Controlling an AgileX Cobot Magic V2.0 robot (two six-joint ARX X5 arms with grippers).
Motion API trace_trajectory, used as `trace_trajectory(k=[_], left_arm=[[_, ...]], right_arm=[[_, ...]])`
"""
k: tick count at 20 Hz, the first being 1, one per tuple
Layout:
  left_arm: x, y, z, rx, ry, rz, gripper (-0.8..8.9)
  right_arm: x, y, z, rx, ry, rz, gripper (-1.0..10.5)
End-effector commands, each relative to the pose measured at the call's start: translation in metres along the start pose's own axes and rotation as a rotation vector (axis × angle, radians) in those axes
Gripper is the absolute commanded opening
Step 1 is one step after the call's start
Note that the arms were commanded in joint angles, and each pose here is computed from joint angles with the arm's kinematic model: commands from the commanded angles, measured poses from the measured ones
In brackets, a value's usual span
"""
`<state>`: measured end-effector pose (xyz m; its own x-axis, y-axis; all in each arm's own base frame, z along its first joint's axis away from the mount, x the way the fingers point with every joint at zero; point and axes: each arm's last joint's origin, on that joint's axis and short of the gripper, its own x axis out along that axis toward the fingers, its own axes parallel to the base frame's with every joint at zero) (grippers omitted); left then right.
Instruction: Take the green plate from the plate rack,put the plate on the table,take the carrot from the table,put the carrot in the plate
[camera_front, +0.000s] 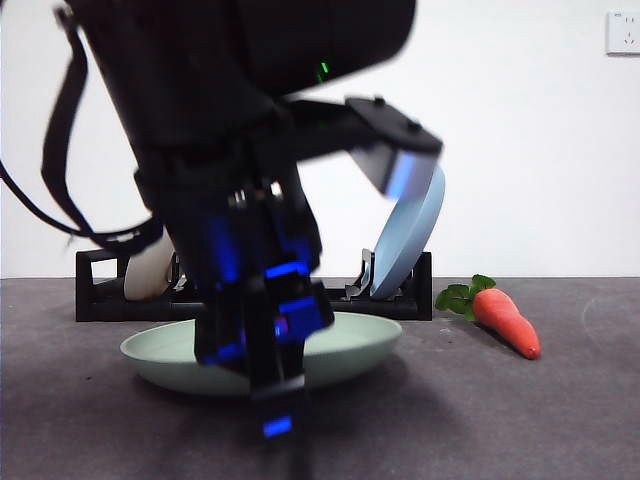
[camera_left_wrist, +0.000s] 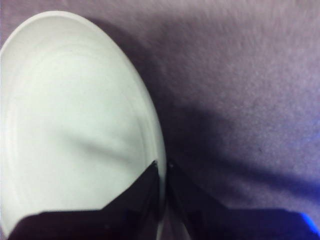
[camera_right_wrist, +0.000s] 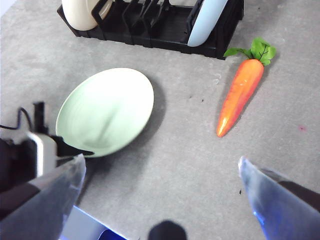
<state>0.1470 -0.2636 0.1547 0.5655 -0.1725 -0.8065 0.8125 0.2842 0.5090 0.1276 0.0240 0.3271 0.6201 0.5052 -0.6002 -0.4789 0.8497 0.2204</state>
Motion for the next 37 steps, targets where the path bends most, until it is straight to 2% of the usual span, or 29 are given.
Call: trace_trajectory(k=[1,2,3,5,6,9,13,18,22,28,33,35,37], left_arm=[[0.010,-0.007,-0.002,0.022,0.028,-0.018,-0.03],[0.010,-0.007,-0.003,0.022,0.030,-0.021,0.10],[0.010,-0.008,-0.002,0.017,0.023,-0.033,0.72],[0.009,-0.007,-0.001,-0.015,0.015,-0.037,2.68],[0.009,-0.006,0.000,-0.029,0.015,-0.037,3.20],[0.003,-0.001,0.008,-0.054,-0.006,-0.032,3.21],[-0.033,0.021,0.029,-0.200,-0.083,-0.019,3.21],[-0.120,0.069,0.042,-0.458,-0.294,0.009,3.19],[-0.183,0.096,0.029,-0.587,-0.468,0.025,3.19],[-0.233,0.111,-0.003,-0.671,-0.613,0.040,3.19],[-0.238,0.112,-0.009,-0.676,-0.619,0.041,3.19],[-0.238,0.111,-0.009,-0.674,-0.616,0.040,3.19],[-0.237,0.111,-0.009,-0.671,-0.607,0.040,3.19]], right_arm=[[0.001,-0.001,0.001,0.006,0.002,0.000,6.2],[0.002,-0.001,0.002,0.008,0.005,0.000,6.2],[0.003,-0.002,0.002,0.010,0.010,0.000,6.2],[0.007,-0.004,0.003,0.017,0.024,0.002,6.2],[0.009,-0.005,0.003,0.021,0.032,0.003,6.2],[0.017,-0.009,0.005,0.035,0.060,0.005,6.2],[0.036,-0.020,0.016,0.037,0.058,0.001,6.2],[0.086,-0.047,0.031,0.074,0.076,-0.025,5.9],[0.135,-0.072,0.034,0.087,0.098,-0.091,5.9],[0.201,-0.098,0.024,0.080,0.119,-0.177,5.9],[0.247,-0.100,0.012,0.038,0.127,-0.210,5.9],[0.260,-0.098,0.007,0.028,0.135,-0.255,5.8],[0.268,-0.098,0.002,0.047,0.145,-0.271,4.5]])
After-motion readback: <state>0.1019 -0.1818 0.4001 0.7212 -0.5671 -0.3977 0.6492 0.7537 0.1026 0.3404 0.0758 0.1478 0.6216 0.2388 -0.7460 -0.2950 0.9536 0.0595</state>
